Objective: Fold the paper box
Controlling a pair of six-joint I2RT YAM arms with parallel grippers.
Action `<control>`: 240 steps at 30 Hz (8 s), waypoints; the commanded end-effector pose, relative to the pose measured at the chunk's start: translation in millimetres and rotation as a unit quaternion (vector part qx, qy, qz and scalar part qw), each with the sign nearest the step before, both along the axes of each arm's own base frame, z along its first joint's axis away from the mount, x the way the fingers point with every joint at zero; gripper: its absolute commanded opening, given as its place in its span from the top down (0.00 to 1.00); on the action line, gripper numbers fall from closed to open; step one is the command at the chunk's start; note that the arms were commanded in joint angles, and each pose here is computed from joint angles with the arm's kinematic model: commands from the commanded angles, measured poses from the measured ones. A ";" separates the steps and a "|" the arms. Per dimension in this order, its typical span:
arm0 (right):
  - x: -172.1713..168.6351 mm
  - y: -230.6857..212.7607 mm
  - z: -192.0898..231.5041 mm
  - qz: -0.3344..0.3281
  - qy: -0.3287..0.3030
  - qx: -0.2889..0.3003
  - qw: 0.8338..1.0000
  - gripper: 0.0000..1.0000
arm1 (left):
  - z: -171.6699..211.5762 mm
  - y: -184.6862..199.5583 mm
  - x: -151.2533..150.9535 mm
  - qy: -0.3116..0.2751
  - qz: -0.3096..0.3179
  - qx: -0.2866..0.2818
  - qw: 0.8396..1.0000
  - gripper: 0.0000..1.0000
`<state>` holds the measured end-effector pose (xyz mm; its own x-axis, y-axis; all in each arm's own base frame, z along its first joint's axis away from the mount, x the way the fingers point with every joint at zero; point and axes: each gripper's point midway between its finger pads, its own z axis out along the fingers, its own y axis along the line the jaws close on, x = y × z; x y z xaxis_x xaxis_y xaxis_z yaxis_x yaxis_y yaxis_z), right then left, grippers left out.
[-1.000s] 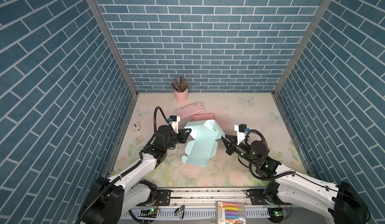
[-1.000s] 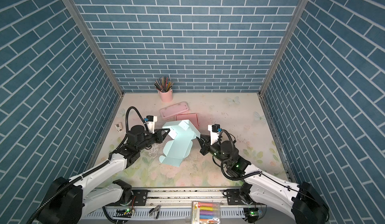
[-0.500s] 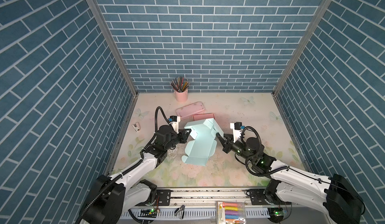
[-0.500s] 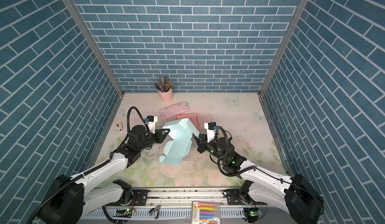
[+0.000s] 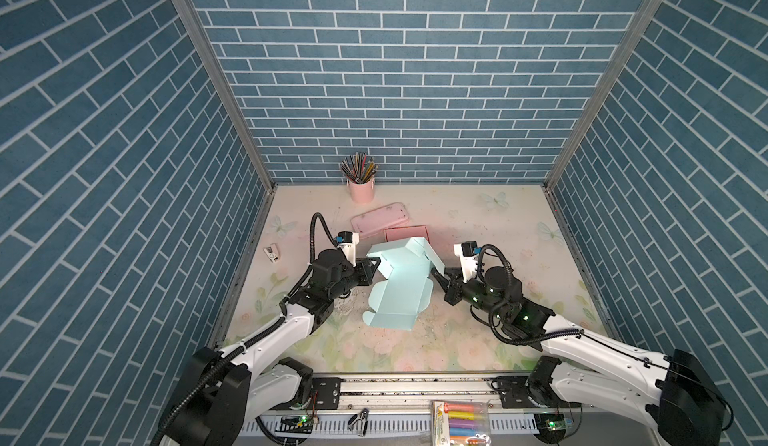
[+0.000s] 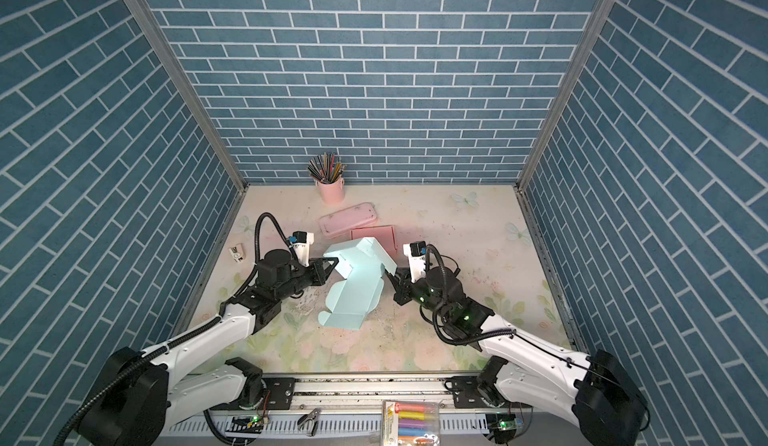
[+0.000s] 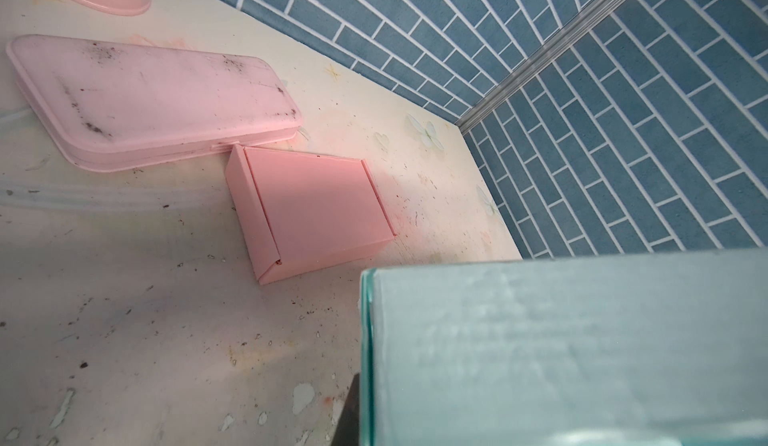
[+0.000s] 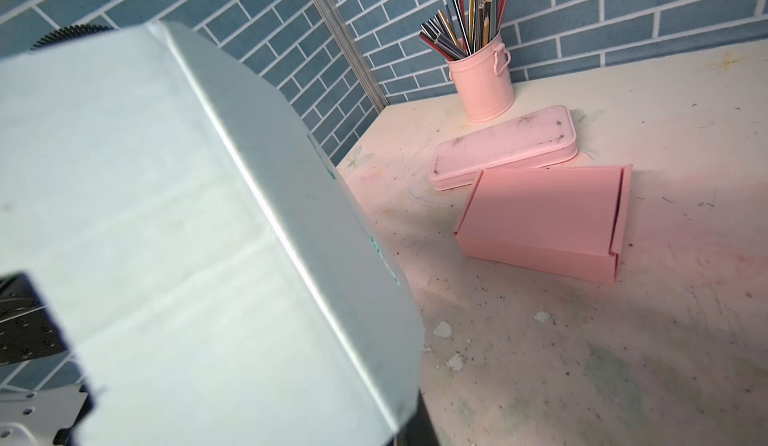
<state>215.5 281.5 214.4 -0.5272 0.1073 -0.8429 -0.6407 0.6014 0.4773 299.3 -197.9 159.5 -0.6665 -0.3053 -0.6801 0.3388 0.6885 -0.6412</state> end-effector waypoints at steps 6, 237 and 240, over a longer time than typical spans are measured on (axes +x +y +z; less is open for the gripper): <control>-14.5 -22.5 33.2 0.032 -0.054 -0.004 0.998 0.81 | 3.9 11.6 8.4 0.005 0.000 -0.003 1.000 0.97; 11.9 48.1 15.9 -0.009 -0.071 -0.305 0.950 0.55 | -20.0 -34.8 -5.2 0.108 0.066 -0.025 0.992 0.95; 10.9 48.8 20.2 -0.001 -0.050 -0.275 0.960 0.56 | -19.8 -35.6 -5.7 0.107 0.063 -0.025 0.992 0.95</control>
